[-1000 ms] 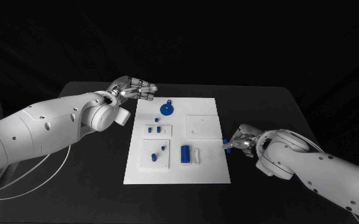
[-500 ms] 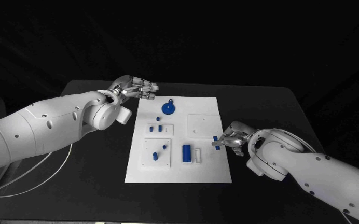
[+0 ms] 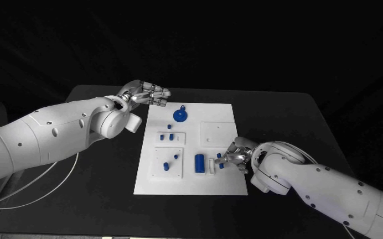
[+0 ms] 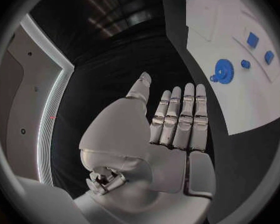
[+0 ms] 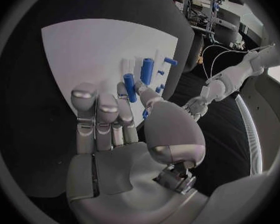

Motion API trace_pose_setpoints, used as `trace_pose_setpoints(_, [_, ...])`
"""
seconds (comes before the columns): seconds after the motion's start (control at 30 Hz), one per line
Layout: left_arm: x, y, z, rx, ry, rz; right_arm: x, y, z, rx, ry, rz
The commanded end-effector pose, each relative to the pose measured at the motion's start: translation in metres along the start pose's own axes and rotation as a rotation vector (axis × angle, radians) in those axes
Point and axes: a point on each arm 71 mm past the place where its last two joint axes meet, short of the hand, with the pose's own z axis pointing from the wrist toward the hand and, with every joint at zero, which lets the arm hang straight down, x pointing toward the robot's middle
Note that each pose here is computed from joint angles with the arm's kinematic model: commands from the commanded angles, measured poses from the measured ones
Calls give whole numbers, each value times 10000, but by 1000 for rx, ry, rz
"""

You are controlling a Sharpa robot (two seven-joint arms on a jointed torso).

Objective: Assemble the parts on the task board

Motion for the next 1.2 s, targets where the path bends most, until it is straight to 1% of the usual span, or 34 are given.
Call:
trace_pose_setpoints(0.03, [36,-16,8,7,17,-2,64,-8,25,25,52,-29])
trace_pose_setpoints(0.17, [47,-19,11,9,19,-3,123,5,69,36,82,-39])
trace_pose_setpoints(0.3, [57,-22,12,9,21,-3,154,27,95,36,90,-40])
trace_pose_setpoints(0.83, [67,-23,15,9,25,-4,220,140,161,9,75,-41])
trace_pose_setpoints(1.2, [65,-21,17,8,25,-4,232,128,192,18,83,-48])
